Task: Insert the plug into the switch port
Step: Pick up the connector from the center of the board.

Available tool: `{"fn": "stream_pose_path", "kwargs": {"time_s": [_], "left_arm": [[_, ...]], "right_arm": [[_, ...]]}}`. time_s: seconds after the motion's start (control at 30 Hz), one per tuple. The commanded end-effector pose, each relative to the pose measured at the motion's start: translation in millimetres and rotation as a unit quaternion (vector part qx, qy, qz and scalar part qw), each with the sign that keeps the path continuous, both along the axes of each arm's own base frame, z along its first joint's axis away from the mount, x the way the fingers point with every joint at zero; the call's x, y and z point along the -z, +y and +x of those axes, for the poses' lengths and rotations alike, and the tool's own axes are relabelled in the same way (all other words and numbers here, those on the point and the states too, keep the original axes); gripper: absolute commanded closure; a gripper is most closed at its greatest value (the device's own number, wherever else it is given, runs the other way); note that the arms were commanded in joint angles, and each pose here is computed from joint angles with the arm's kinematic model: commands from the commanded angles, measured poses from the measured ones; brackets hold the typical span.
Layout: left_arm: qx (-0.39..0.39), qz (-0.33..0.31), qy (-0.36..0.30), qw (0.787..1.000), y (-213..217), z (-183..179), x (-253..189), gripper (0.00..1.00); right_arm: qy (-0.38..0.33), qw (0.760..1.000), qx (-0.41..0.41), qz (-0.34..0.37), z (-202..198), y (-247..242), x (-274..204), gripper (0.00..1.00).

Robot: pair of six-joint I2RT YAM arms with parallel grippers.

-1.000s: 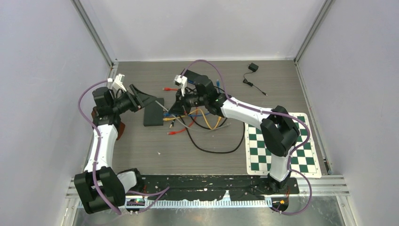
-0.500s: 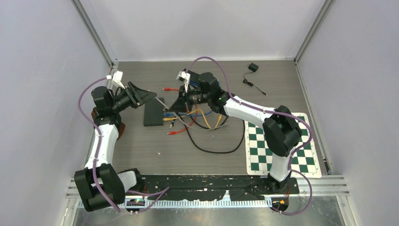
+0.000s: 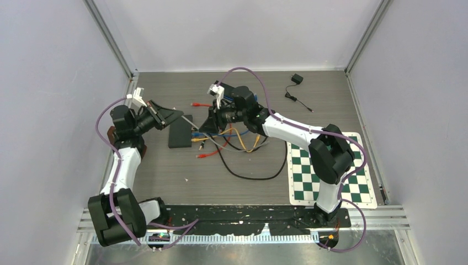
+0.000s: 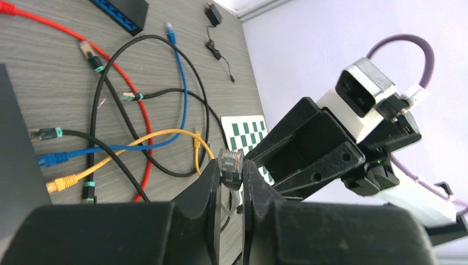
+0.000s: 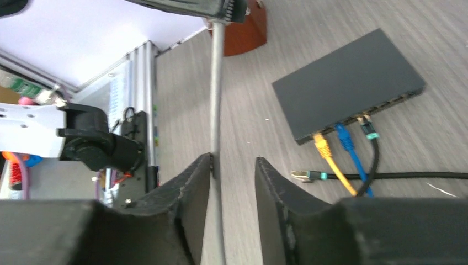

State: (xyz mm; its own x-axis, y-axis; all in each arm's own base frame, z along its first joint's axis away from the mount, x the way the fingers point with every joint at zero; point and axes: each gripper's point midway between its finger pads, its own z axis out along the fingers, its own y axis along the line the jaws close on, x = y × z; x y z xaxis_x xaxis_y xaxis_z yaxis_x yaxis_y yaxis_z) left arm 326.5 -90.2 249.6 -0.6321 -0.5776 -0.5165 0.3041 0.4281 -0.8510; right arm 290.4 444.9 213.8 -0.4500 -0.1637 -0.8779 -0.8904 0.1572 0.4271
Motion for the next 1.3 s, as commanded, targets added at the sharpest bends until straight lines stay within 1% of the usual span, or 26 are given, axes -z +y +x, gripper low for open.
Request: {"fn": "stream_pose_path", "kwargs": {"time_s": [0.0, 0.07, 0.1, 0.13, 0.23, 0.3, 0.33, 0.4, 0.47, 0.57, 0.6, 0.63, 0.67, 0.7, 0.73, 0.77, 0.8, 0.9, 0.97, 1.0, 1.03, 1.1, 1.27], "left_arm": [[-0.060, 0.017, 0.031, 0.998, 11, 0, -16, 1.00], [-0.092, 0.040, 0.060, 0.993, 19, -3, -19, 1.00], [-0.107, 0.052, 0.069, 0.991, 23, -5, -21, 1.00], [-0.126, 0.065, 0.078, 0.987, 29, -6, -23, 1.00], [-0.186, 0.092, 0.089, 0.974, 44, -13, -30, 1.00], [-0.230, 0.095, 0.098, 0.964, 55, -19, -37, 1.00], [-0.251, 0.095, 0.109, 0.957, 60, -21, -37, 1.00], [-0.274, 0.080, 0.145, 0.947, 64, -27, -33, 1.00], [-0.282, 0.068, 0.184, 0.939, 63, -34, -25, 1.00], [-0.291, 0.034, 0.247, 0.924, 59, -43, -8, 1.00], [-0.290, 0.021, 0.262, 0.920, 56, -45, -2, 1.00], [-0.288, 0.006, 0.276, 0.917, 53, -47, 2, 1.00], [-0.286, -0.007, 0.285, 0.915, 51, -48, 6, 1.00], [-0.282, -0.018, 0.292, 0.914, 48, -48, 10, 1.00], [-0.283, -0.030, 0.301, 0.910, 47, -49, 13, 1.00], [-0.286, -0.035, 0.311, 0.906, 46, -51, 18, 1.00], [-0.292, -0.038, 0.314, 0.902, 47, -52, 20, 1.00], [-0.304, -0.045, 0.323, 0.895, 49, -56, 26, 1.00], [-0.308, -0.057, 0.333, 0.889, 47, -59, 31, 1.00], [-0.308, -0.063, 0.341, 0.886, 46, -60, 34, 1.00], [-0.308, -0.069, 0.345, 0.884, 45, -61, 35, 1.00], [-0.308, -0.078, 0.352, 0.881, 44, -62, 38, 1.00], [-0.306, -0.084, 0.355, 0.879, 42, -65, 36, 1.00]], "right_arm": [[-0.082, 0.994, 0.075, 0.013, 20, -19, -56, 0.49], [-0.116, 0.986, 0.116, 0.011, 28, -33, -72, 0.43], [-0.141, 0.979, 0.149, 0.010, 33, -44, -84, 0.42], [-0.153, 0.974, 0.166, 0.009, 36, -51, -90, 0.40], [-0.204, 0.944, 0.259, 0.008, 48, -87, -124, 0.39], [-0.230, 0.929, 0.289, 0.005, 50, -103, -140, 0.38], [-0.241, 0.926, 0.291, 0.006, 50, -106, -144, 0.38], [-0.278, 0.922, 0.271, 0.014, 41, -107, -155, 0.38], [-0.323, 0.911, 0.256, 0.018, 36, -103, -163, 0.37], [-0.408, 0.883, 0.230, 0.008, 26, -80, -173, 0.34], [-0.442, 0.871, 0.214, -0.009, 22, -66, -168, 0.34], [-0.461, 0.863, 0.206, -0.011, 19, -57, -169, 0.33], [-0.491, 0.851, 0.185, -0.029, 12, -40, -158, 0.32], [-0.506, 0.843, 0.180, -0.031, 9, -31, -157, 0.32], [-0.524, 0.834, 0.165, -0.048, 3, -16, -142, 0.32], [-0.533, 0.829, 0.164, -0.047, 1, -9, -140, 0.32], [-0.540, 0.827, 0.147, -0.056, -6, 4, -124, 0.31], [-0.556, 0.822, 0.116, -0.050, -22, 30, -101, 0.31], [-0.567, 0.815, 0.108, -0.057, -26, 42, -88, 0.31], [-0.573, 0.810, 0.110, -0.056, -26, 46, -89, 0.31], [-0.581, 0.804, 0.104, -0.069, -25, 53, -78, 0.32], [-0.591, 0.797, 0.097, -0.074, -26, 62, -73, 0.34], [-0.593, 0.796, 0.081, -0.094, -21, 79, -50, 0.37]]}}
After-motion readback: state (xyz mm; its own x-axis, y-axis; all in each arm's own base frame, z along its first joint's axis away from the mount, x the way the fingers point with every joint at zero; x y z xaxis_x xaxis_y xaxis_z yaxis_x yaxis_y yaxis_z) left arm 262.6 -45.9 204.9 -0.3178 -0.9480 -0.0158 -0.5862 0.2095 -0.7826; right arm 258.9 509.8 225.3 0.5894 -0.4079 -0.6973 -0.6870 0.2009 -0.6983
